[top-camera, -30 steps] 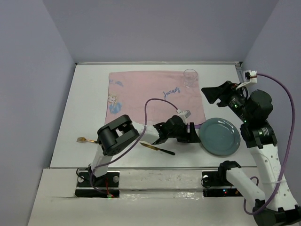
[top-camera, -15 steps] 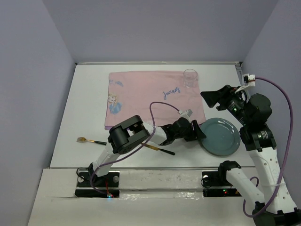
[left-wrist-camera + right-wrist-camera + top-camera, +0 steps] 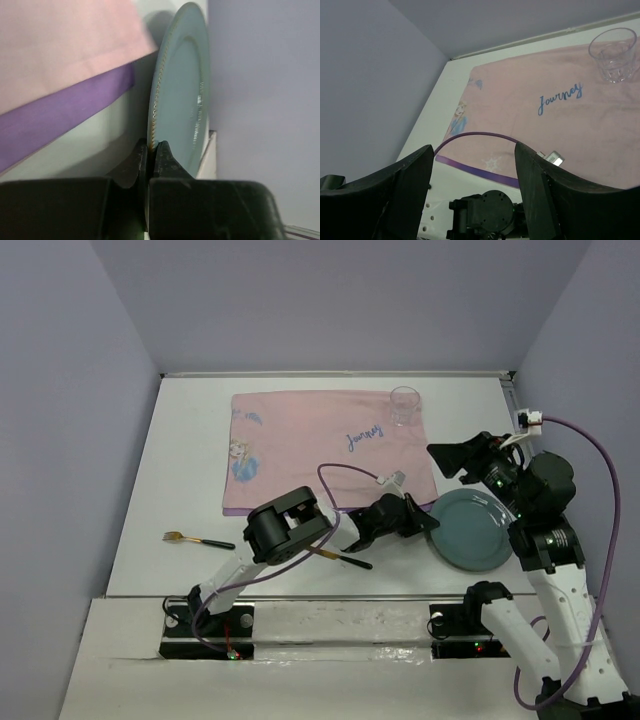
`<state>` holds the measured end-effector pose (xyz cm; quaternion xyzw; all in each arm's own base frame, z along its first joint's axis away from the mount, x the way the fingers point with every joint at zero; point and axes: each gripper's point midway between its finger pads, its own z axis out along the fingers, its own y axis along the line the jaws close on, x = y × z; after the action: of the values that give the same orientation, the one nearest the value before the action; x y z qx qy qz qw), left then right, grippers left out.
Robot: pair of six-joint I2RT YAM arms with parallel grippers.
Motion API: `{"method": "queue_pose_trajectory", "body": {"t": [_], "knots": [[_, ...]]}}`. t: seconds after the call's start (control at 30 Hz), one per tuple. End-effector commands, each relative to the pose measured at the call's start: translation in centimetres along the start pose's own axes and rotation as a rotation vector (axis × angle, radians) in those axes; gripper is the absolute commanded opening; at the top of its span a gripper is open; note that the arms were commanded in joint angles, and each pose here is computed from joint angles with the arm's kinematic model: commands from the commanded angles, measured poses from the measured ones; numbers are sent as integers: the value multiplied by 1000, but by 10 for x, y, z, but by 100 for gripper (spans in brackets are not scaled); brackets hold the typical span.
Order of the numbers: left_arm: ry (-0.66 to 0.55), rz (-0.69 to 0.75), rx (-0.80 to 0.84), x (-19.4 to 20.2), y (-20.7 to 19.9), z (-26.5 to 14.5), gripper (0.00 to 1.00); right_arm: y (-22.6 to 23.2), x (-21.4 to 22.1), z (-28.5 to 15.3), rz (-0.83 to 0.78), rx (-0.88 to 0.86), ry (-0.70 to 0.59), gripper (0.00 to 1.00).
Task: Set the dinner table for one person
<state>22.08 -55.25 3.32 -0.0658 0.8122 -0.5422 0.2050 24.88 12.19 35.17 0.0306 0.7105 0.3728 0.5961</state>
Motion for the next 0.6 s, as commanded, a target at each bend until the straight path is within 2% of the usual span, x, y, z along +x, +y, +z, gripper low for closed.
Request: {"method": "queue_pose_trajectory", "body": {"t": [0.0,0.13,0.17,0.27,0.37,0.47,0.5,0.57], "knots": [[27,136,-117,15,43,1,0,7,-10,-3,-6,-33,-57,71],[-1,186,-16,3,2,-18,0,9,-18,-4,-28,-28,-78,70],[-19,196,51,-5,-29,-27,0,10,-19,-4,-34,-30,-80,70],[-49,235,160,-17,-76,-47,0,14,-26,-7,-50,-26,-97,70],[-94,222,309,-42,-134,-85,0,17,-32,-12,-67,-18,-112,71],[-106,177,383,-62,-144,-111,0,18,-34,-14,-76,-18,-112,71],[-128,151,451,-72,-163,-127,0,18,-33,-15,-78,-15,-107,71],[-165,135,499,-90,-172,-151,0,18,-33,-16,-80,-13,-105,71]]}}
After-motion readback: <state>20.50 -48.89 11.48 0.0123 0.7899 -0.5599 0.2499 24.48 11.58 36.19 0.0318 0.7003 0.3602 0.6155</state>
